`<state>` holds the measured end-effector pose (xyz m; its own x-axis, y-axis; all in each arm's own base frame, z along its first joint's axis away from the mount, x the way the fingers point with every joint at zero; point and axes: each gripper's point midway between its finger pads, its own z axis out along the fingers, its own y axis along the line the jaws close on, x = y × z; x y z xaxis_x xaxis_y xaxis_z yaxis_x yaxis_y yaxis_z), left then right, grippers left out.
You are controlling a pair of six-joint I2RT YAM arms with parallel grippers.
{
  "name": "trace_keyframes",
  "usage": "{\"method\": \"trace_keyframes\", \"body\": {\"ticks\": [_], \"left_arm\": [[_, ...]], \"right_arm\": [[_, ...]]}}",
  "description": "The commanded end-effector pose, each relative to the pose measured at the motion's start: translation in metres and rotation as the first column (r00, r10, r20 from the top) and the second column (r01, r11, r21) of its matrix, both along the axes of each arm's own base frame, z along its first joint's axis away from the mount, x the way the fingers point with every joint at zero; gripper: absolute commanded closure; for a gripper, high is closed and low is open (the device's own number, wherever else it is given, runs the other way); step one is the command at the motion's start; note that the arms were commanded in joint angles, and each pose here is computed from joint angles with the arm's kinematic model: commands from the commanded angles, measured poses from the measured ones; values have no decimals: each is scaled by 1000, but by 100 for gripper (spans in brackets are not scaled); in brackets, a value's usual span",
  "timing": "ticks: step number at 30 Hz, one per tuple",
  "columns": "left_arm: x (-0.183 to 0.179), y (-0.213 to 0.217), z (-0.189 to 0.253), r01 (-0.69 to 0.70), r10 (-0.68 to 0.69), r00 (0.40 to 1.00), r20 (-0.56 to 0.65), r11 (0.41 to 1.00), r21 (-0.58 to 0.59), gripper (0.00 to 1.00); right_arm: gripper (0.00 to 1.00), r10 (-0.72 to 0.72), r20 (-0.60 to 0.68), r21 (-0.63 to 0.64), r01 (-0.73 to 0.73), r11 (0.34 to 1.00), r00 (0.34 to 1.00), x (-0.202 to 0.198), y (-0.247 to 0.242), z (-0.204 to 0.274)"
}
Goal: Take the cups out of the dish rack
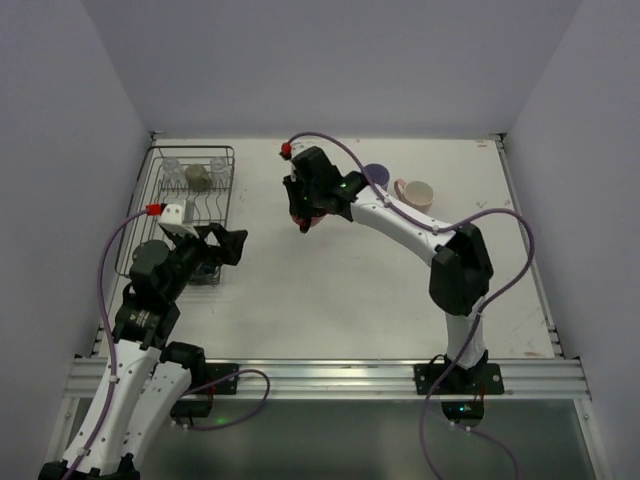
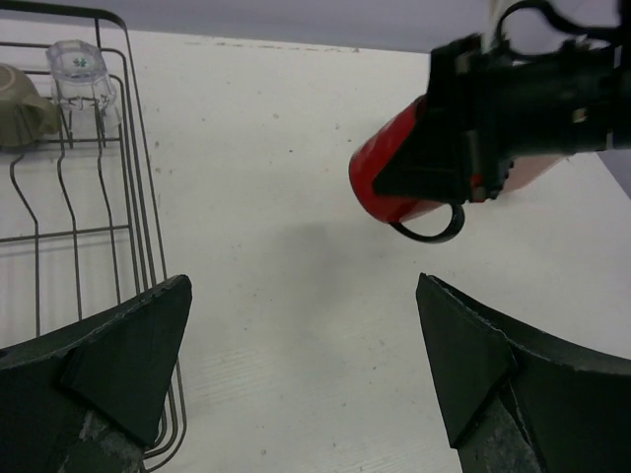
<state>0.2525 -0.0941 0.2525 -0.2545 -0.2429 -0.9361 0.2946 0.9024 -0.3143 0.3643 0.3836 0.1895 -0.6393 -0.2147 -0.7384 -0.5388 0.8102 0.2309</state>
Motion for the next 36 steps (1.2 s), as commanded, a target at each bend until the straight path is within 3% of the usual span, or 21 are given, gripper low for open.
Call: {"method": "trace_keyframes", "body": {"ticks": [1, 16, 20, 24, 28, 34, 35, 36], "left_arm": [[4, 14, 3, -69, 68, 997, 19, 997, 41, 0], [12, 48, -26, -262, 272, 958, -93, 959, 105, 0], [9, 60, -41, -340, 355, 921, -163, 934, 113, 0], [1, 80, -60, -452, 478, 843, -249, 878, 156, 0], [-3, 90, -73, -526, 551, 777, -305, 834, 166, 0], [1, 102, -83, -590, 625, 707, -331, 779, 212, 0], [1, 105, -84, -606, 642, 692, -331, 765, 218, 0], [2, 106, -83, -615, 649, 688, -324, 759, 213, 0]], "right_arm": [[100, 34, 35, -202, -26, 979, 999, 17, -16, -15], [100, 28, 52, -377, -6, 926, 998, 79, -21, -91], [100, 11, 52, -390, 10, 921, 999, 87, -30, -102], [95, 8, 54, -376, 13, 926, 999, 88, -34, -105], [78, 8, 62, -353, 14, 936, 998, 86, -36, -98], [61, 0, 67, -316, 21, 948, 998, 80, -37, -82], [43, 3, 63, -310, 17, 950, 998, 77, -38, -80], [37, 5, 78, -287, 18, 958, 997, 75, -37, -64]]}}
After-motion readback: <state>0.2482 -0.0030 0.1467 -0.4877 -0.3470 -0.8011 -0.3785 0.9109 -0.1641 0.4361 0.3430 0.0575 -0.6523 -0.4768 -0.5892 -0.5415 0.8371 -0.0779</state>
